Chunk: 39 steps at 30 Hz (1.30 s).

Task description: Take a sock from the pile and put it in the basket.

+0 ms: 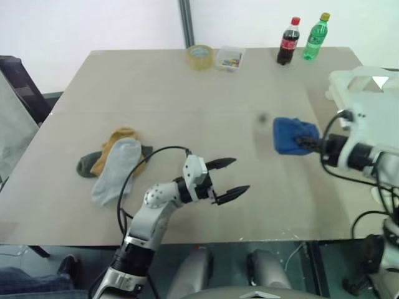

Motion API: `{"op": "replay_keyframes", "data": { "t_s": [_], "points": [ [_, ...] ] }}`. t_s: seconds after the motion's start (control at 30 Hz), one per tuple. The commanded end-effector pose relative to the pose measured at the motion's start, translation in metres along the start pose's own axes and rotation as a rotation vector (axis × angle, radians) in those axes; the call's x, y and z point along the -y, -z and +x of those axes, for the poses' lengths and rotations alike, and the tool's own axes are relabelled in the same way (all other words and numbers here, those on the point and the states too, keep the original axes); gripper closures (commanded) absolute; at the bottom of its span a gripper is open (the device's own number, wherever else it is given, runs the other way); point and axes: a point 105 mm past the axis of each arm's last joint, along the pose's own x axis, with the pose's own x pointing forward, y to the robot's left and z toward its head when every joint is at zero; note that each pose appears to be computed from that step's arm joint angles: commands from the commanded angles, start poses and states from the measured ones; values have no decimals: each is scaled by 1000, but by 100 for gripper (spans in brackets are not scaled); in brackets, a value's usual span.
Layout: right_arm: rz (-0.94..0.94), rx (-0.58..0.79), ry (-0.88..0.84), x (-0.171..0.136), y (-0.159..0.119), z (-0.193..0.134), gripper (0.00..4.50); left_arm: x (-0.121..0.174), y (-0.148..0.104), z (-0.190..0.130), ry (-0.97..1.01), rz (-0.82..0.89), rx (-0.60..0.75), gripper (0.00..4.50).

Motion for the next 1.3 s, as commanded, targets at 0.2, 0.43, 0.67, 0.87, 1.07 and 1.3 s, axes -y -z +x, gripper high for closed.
{"op": "replay_keyframes", "data": {
  "t_s": [0.2,0.43,0.67,0.87,1.07,1.3],
  "points": [
    [53,104,212,43,-53,-55,450,-5,-29,32,-46,65,131,0],
    [214,206,419,102,-71,-80,450,-4,-45,49,-32,71,190,0],
    [420,291,527,154,-64,-84,348,1,-54,54,2,75,224,0],
    [395,279,632,178,-50,-86,68,2,-58,54,5,59,235,0],
    [-42,148,868,195,-46,-104,11,3,-57,53,12,63,225,0],
    [-311,353,698,139,-93,-98,11,2,-57,50,18,65,211,0]
  ]
}}
